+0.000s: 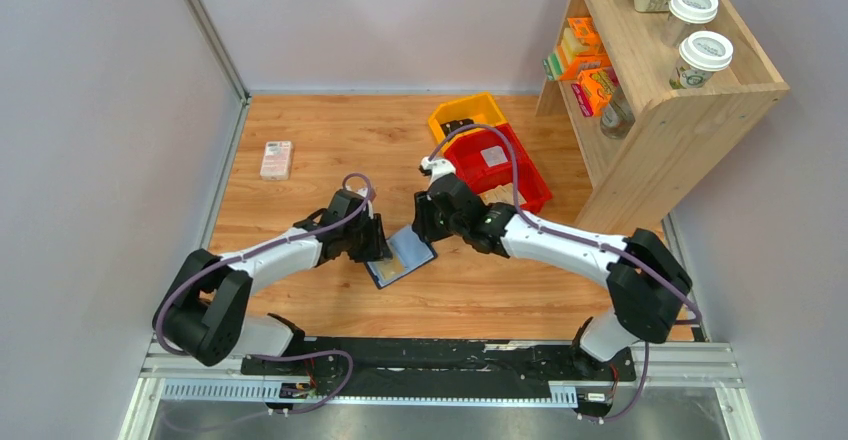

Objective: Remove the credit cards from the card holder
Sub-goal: Remove the credit card from the card holder.

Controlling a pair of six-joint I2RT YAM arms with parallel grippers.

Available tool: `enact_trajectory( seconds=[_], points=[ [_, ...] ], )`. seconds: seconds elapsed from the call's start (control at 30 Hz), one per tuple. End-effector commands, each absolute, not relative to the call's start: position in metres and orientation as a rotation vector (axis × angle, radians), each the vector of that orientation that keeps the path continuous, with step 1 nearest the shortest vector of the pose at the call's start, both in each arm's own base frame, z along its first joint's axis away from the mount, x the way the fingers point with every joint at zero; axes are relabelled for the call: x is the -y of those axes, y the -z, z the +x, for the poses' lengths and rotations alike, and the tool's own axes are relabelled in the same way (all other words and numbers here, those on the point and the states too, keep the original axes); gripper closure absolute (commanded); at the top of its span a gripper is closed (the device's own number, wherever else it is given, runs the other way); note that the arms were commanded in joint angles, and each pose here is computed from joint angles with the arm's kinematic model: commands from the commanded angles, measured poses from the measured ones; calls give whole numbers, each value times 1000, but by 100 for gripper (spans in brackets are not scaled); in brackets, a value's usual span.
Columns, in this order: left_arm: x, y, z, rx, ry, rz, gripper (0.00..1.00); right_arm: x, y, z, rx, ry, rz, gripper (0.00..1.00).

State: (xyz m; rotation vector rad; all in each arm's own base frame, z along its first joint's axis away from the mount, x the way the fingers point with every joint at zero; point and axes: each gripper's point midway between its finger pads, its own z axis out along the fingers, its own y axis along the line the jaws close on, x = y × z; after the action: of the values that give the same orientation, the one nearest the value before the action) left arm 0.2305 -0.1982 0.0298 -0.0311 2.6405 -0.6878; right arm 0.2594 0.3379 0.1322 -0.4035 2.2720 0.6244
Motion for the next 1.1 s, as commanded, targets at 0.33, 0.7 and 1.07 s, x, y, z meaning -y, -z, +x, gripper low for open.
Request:
enact_trajectory(
  seconds=[0.33,0.7,1.07],
  points=[
    [160,-33,208,-2631,511,-96,72,-422,-92,246,-2370,-1032,-536,68],
    [153,-6,201,-2697,452,-115,77,-421,-47,244,-2493,-1104,-501,62],
    [149,9,197,-2753,394,-83,82,-433,-80,223,-2386,-1354,-593,67]
  ],
)
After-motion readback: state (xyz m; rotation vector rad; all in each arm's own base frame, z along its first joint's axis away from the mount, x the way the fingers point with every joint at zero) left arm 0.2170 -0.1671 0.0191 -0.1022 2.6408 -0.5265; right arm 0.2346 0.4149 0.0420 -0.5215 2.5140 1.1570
